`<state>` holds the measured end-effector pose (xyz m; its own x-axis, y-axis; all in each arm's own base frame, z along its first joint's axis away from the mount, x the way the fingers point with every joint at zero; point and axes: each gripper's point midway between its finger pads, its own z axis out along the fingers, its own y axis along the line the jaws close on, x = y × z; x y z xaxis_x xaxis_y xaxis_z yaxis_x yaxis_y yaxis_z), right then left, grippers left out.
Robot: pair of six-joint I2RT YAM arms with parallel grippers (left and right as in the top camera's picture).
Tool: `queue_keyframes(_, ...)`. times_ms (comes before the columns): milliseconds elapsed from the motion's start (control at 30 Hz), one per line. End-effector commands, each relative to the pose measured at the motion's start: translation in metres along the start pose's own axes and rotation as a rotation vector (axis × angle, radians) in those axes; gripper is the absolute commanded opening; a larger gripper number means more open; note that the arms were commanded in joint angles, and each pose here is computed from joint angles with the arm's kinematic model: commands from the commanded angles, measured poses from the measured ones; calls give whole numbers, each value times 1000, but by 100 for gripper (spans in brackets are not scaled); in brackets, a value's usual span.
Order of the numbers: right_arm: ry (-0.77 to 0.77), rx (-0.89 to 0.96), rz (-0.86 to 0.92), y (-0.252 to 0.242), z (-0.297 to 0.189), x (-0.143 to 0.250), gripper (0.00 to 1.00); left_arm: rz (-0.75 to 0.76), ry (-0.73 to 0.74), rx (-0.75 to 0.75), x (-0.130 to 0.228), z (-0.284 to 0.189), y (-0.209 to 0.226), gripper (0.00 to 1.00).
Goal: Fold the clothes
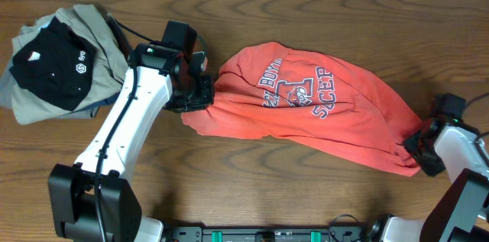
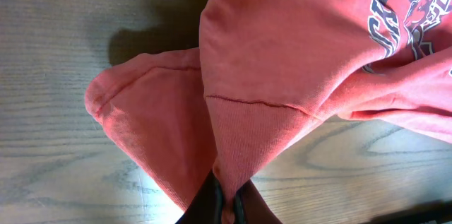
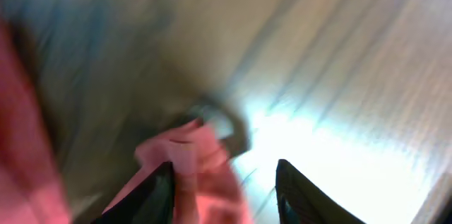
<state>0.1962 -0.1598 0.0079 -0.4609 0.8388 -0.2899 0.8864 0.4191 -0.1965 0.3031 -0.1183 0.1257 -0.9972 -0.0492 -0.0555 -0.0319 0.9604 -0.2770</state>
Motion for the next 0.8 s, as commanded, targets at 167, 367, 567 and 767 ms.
queue_keyframes(167, 42, -24, 78, -12, 7, -4, 45, 4, 16, -7, 3, 3, 2, 6)
queue_keyframes(367, 149, -193, -21, 16, -5, 10, 54, 4, 16, -7, 3, 3, 2, 6)
queue_keyframes(567, 131, -227, -19, 24, -15, -3, 56, 4, 16, -7, 3, 3, 2, 6)
queue_keyframes(767, 128, -316, -80, 40, -27, -11, 29, 3, 16, -7, 3, 3, 2, 6)
